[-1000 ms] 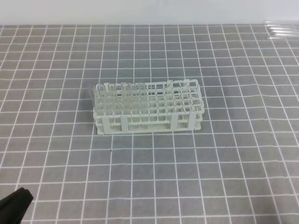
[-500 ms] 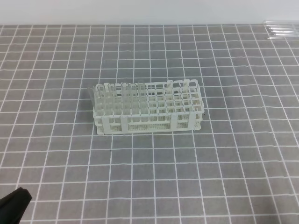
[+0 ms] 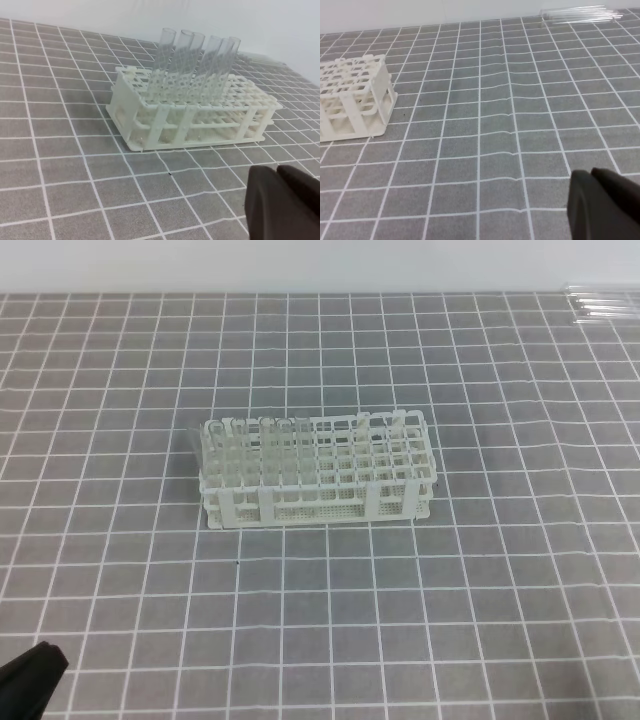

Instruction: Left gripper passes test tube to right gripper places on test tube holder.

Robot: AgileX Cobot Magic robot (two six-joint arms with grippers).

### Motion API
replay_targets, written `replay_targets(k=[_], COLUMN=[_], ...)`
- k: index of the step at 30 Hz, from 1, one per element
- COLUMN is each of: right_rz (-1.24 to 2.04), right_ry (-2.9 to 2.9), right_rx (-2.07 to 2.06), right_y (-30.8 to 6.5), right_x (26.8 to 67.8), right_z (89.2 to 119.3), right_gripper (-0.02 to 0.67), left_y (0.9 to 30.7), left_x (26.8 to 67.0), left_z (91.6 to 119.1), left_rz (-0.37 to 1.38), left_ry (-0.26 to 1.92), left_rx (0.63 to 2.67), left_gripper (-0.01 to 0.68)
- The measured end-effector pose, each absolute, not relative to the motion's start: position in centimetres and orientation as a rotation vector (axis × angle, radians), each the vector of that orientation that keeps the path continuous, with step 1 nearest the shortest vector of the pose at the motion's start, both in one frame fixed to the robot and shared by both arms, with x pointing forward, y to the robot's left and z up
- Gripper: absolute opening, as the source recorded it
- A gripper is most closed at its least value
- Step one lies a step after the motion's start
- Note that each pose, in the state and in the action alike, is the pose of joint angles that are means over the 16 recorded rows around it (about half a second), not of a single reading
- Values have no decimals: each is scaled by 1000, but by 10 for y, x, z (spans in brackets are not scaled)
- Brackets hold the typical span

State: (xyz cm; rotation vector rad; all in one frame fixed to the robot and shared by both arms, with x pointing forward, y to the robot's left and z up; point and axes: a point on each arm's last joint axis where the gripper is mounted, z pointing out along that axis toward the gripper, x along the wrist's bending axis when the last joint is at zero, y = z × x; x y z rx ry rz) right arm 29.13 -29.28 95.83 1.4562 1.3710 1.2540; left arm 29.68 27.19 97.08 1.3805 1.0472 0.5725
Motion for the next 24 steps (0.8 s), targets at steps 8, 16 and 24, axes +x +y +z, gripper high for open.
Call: replay_targets(k=[8, 16, 24], right_rz=[1255, 1255, 1255], right_ry=[1370, 1370, 1370], right_rx=[1456, 1456, 1456], right_y=[-293, -293, -293], right_x=[291, 291, 291], right_z=[958, 958, 958], right_gripper=[-13, -13, -13], left_y=[270, 262, 260], left_x=[296, 290, 288], left_z=[970, 968, 972], left_rz=[571, 562, 671], left_ry=[1021, 867, 712], left_rx=[1415, 1527, 1559], left_gripper=[-1, -1, -1])
